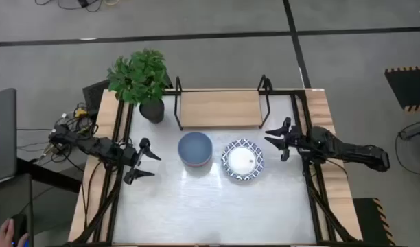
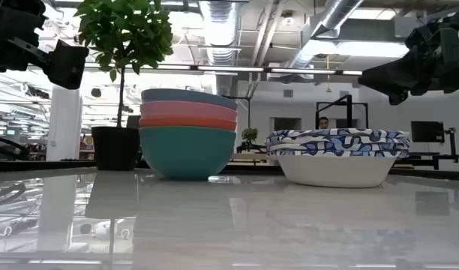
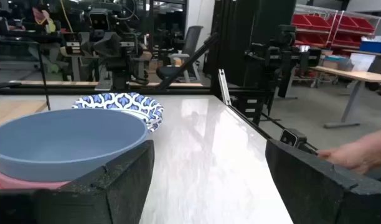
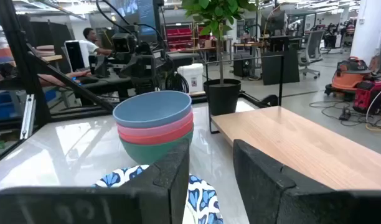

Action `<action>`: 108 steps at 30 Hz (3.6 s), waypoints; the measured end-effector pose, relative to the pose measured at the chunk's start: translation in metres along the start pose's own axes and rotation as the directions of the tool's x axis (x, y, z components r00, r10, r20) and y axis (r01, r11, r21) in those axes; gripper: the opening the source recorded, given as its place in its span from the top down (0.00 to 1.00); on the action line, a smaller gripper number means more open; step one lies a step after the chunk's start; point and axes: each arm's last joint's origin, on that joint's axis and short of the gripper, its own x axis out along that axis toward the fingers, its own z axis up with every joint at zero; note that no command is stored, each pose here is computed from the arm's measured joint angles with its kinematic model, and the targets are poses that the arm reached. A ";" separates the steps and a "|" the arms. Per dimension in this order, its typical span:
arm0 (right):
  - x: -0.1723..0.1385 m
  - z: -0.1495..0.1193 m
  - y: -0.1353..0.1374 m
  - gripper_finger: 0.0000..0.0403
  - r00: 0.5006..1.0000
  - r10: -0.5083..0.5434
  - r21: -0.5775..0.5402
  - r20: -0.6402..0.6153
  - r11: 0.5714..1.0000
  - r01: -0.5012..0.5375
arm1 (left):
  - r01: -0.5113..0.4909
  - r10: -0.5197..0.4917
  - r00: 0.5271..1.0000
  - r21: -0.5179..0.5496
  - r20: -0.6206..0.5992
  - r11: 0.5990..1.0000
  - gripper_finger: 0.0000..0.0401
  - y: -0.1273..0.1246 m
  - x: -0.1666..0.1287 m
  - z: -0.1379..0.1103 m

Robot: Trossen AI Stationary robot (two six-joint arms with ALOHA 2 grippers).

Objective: Place and stack bowls onto a shelf

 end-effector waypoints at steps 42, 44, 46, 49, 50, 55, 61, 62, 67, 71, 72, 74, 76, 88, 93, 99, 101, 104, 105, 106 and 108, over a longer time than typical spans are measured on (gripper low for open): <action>0.000 0.000 0.000 0.63 1.000 0.000 0.000 0.000 1.000 0.000 | -0.093 0.092 0.996 0.076 0.024 0.993 0.27 0.002 0.000 0.002; 0.000 0.000 0.000 0.63 1.000 -0.005 0.000 0.003 1.000 0.005 | -0.152 0.150 0.988 0.074 0.037 0.986 0.27 0.004 0.000 0.003; 0.000 0.001 -0.001 0.63 1.000 -0.012 -0.001 0.014 1.000 0.012 | -0.178 0.175 0.984 0.072 0.043 0.981 0.27 0.005 0.000 0.003; 0.000 0.002 -0.001 0.63 1.000 -0.012 0.064 0.018 0.998 0.011 | -0.180 0.178 0.983 0.034 0.044 0.983 0.27 0.005 0.000 0.003; 0.000 0.002 -0.001 0.63 1.000 -0.011 0.101 0.020 0.995 0.009 | -0.172 0.173 0.984 -0.012 0.043 0.985 0.27 0.005 0.000 0.003; 0.000 0.005 -0.001 0.63 0.999 -0.009 0.373 0.050 0.928 -0.010 | -0.143 0.163 0.986 -0.300 0.042 0.943 0.27 0.005 0.000 0.003; 0.000 0.005 -0.002 0.63 0.998 -0.041 0.526 0.052 0.850 0.007 | -0.303 0.359 0.929 -0.376 0.086 0.876 0.27 0.010 -0.002 0.006; 0.000 0.005 -0.002 0.63 0.997 -0.054 0.529 0.051 0.848 0.019 | -0.313 0.373 0.924 -0.392 0.086 0.865 0.27 0.011 -0.002 0.006; 0.000 0.006 -0.002 0.63 0.996 -0.068 0.558 0.065 0.830 0.020 | -0.385 0.452 0.887 -0.394 0.091 0.835 0.27 0.013 -0.003 0.006; -0.001 0.011 -0.002 0.63 0.991 -0.063 0.606 0.119 0.795 -0.022 | -0.394 0.461 0.883 -0.393 0.091 0.831 0.27 0.013 -0.003 0.006; -0.001 0.013 -0.002 0.63 0.988 -0.062 0.615 0.139 0.788 -0.037 | -0.398 0.462 0.882 -0.381 0.092 0.835 0.27 0.013 -0.003 0.006; -0.002 0.019 -0.002 0.63 0.978 -0.061 0.627 0.198 0.775 -0.078 | -0.415 0.473 0.876 -0.353 0.096 0.839 0.27 0.013 -0.004 0.007; -0.004 0.028 -0.001 0.63 0.957 -0.066 0.624 0.283 0.770 -0.131 | -0.451 0.518 0.846 -0.353 0.124 0.820 0.27 0.015 -0.005 0.009; -0.018 0.096 0.002 0.63 0.900 -0.115 0.502 0.422 0.855 -0.126 | -0.336 0.447 0.868 -0.407 0.218 0.849 0.27 0.011 -0.008 0.033; -0.005 0.121 0.005 0.63 0.922 -0.119 0.451 0.368 0.890 -0.066 | -0.331 0.470 0.843 -0.435 0.261 0.837 0.27 0.010 -0.014 0.052; 0.034 0.137 0.006 0.63 0.987 -0.157 0.403 0.041 0.906 0.127 | -0.361 0.489 0.844 -0.440 0.222 0.822 0.27 0.009 -0.023 0.075; 0.052 0.139 0.007 0.63 0.982 -0.167 0.388 -0.086 0.902 0.188 | -0.389 0.519 0.832 -0.461 0.196 0.798 0.27 0.009 -0.029 0.083; 0.081 0.139 0.009 0.63 0.941 -0.173 0.357 -0.290 0.893 0.274 | -0.438 0.559 0.816 -0.476 0.145 0.763 0.27 0.010 -0.036 0.092; 0.091 0.140 0.010 0.63 0.918 -0.173 0.337 -0.357 0.893 0.300 | -0.451 0.568 0.813 -0.477 0.130 0.754 0.27 0.010 -0.039 0.093; 0.099 0.139 0.012 0.63 0.885 -0.175 0.309 -0.431 0.893 0.327 | -0.465 0.578 0.808 -0.477 0.115 0.745 0.27 0.010 -0.041 0.095; 0.114 0.137 0.014 0.63 0.807 -0.170 0.259 -0.566 0.893 0.369 | -0.497 0.601 0.794 -0.470 0.094 0.729 0.27 0.011 -0.044 0.097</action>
